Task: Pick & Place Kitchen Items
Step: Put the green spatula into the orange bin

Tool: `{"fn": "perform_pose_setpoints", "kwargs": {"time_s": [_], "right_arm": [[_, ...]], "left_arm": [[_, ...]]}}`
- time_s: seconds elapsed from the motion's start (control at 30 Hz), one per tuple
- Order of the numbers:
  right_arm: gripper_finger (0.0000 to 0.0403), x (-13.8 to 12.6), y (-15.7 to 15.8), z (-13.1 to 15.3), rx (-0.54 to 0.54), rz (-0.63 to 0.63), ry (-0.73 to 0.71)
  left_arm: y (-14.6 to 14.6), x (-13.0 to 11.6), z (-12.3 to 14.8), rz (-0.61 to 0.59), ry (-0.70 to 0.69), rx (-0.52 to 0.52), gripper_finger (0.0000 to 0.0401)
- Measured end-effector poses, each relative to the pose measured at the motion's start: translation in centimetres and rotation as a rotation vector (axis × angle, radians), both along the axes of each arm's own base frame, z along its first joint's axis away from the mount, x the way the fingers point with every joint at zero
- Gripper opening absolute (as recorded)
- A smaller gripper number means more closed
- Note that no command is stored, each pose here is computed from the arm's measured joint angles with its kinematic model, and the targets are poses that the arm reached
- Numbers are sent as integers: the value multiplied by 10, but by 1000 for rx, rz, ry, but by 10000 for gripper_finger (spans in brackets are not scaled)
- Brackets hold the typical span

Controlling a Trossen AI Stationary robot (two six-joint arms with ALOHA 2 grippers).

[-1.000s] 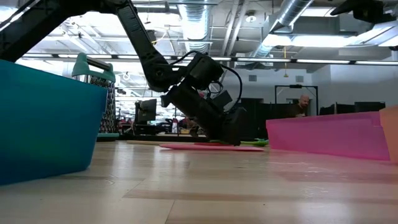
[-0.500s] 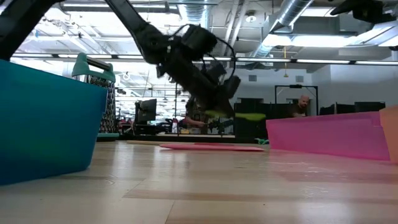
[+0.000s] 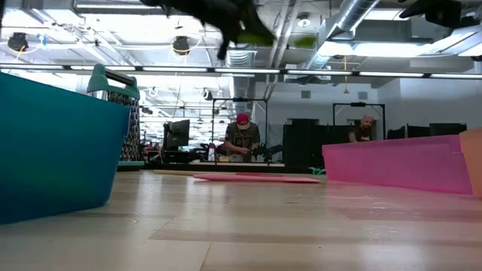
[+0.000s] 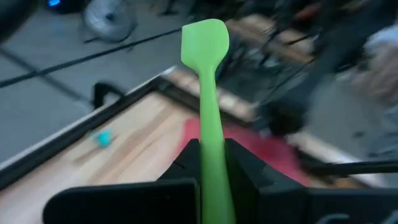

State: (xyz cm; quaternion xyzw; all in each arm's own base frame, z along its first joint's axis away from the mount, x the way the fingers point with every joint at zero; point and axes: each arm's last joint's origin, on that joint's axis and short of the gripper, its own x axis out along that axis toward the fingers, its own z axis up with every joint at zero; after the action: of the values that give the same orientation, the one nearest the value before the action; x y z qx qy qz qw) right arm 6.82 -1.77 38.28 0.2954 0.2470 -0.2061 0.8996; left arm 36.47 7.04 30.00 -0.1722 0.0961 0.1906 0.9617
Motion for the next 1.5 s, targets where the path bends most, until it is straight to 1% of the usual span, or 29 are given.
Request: {"fn": "perform_pose_setpoints", "kwargs": {"time_s": [0.17,0.37,0.47,0.67,0.77,0.87,0.97,1.1,1.2,1.33,1.4,1.5], "right_arm": [[144,0,0,0,-1,-2,0],[142,1,0,1,-5,-2,-16],[145,1,0,1,-5,-3,-17],[145,1,0,1,-5,-3,-17],[142,1,0,1,-5,-3,-17],[141,1,0,1,-5,-3,-17],[143,1,0,1,-2,-5,-18],[147,1,0,1,8,-11,-21],[148,1,0,1,10,-11,-14],[146,0,0,0,13,-10,-6],[145,0,0,0,14,-9,-7],[143,0,0,0,32,-23,-12]], "left_arm": [[-19,-38,60,-104,-191,-25,20],[-45,-84,111,-198,-391,-103,21],[-61,-106,128,-254,-465,-125,20],[-90,-141,152,-389,-576,-223,20],[-101,-154,161,-386,-648,-260,20],[-108,-163,168,-384,-703,-232,20],[-111,-167,170,-375,-712,-221,20],[-112,-166,169,-369,-709,-222,20],[-113,-161,167,-341,-690,-178,20],[-118,-136,152,-311,-609,-146,20],[-122,-119,140,-309,-557,-140,20],[-130,-89,117,-306,-463,-140,20]]}}
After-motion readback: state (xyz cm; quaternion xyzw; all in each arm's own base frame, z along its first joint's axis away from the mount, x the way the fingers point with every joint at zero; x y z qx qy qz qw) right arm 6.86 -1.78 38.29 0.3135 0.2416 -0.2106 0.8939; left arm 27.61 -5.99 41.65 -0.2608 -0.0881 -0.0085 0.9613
